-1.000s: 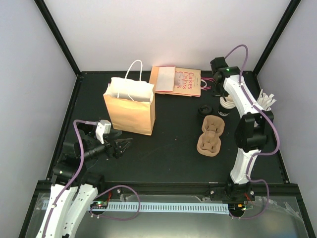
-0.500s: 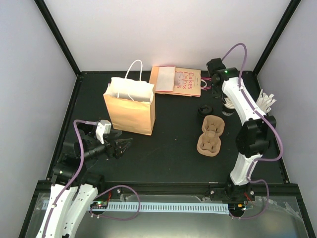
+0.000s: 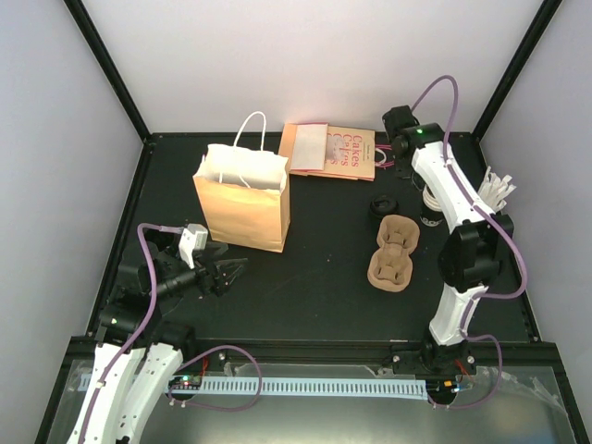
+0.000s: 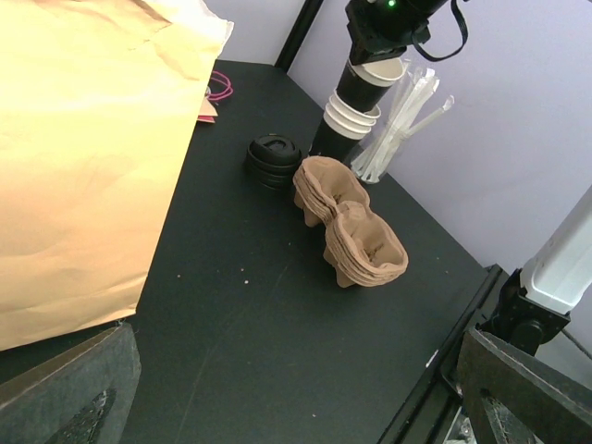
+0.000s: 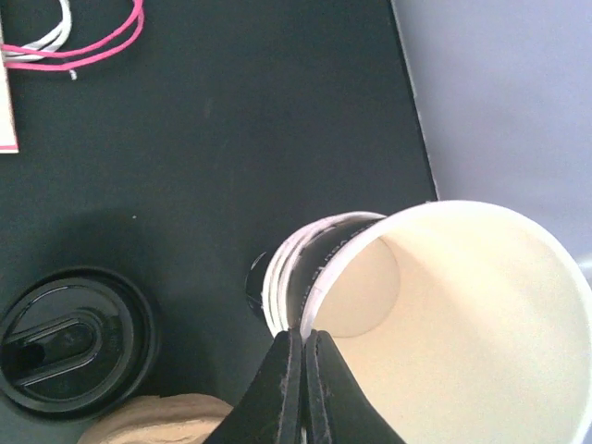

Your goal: Pack the takeout coffee

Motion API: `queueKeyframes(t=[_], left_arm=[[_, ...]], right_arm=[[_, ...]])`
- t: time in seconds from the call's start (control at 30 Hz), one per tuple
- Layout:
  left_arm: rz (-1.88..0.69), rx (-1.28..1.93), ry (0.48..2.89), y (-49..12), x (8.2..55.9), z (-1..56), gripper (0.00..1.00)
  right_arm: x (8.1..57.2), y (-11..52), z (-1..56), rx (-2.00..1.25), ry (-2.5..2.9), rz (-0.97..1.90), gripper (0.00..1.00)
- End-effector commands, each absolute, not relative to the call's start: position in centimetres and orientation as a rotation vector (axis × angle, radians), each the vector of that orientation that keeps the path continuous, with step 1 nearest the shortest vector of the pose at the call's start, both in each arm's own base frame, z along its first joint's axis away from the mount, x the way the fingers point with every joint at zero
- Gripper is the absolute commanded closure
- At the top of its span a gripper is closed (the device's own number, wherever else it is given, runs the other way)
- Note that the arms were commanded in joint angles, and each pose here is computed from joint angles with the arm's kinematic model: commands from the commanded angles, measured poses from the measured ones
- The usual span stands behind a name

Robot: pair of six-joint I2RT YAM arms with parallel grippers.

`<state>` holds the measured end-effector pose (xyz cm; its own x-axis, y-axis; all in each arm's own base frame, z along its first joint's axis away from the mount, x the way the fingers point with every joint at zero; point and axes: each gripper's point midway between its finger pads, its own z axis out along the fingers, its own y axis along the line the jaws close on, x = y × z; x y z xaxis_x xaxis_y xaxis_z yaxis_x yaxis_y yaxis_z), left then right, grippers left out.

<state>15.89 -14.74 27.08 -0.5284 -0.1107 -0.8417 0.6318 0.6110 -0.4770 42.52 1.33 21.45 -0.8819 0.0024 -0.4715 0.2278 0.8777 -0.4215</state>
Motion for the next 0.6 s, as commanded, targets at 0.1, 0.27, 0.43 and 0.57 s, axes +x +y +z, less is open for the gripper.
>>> queueKeyframes(t=[0.1, 0.27, 0.43, 0.57], left_arm=[[-1.019, 0.452, 1.892, -15.1, 15.7, 27.4, 0.04], [-1.020, 0.454, 1.890, -15.1, 15.8, 27.4, 0.03], [-1.023, 0.454, 1.897, -15.2, 15.8, 27.3, 0.03], [-1.020, 0.450, 1.894, -15.1, 15.9, 27.3, 0.03]], right_arm=[[42.4, 0.5, 22.1, 0.226, 2.509, -0.727, 0.99], [42.5, 0.9, 21.9, 0.190, 2.541, -0.718, 0.99], [42.5, 1.0, 24.8, 0.206, 2.488, -0.667, 0.99], [41.9, 0.9, 27.7, 0.219, 2.454, -0.665, 0.99]])
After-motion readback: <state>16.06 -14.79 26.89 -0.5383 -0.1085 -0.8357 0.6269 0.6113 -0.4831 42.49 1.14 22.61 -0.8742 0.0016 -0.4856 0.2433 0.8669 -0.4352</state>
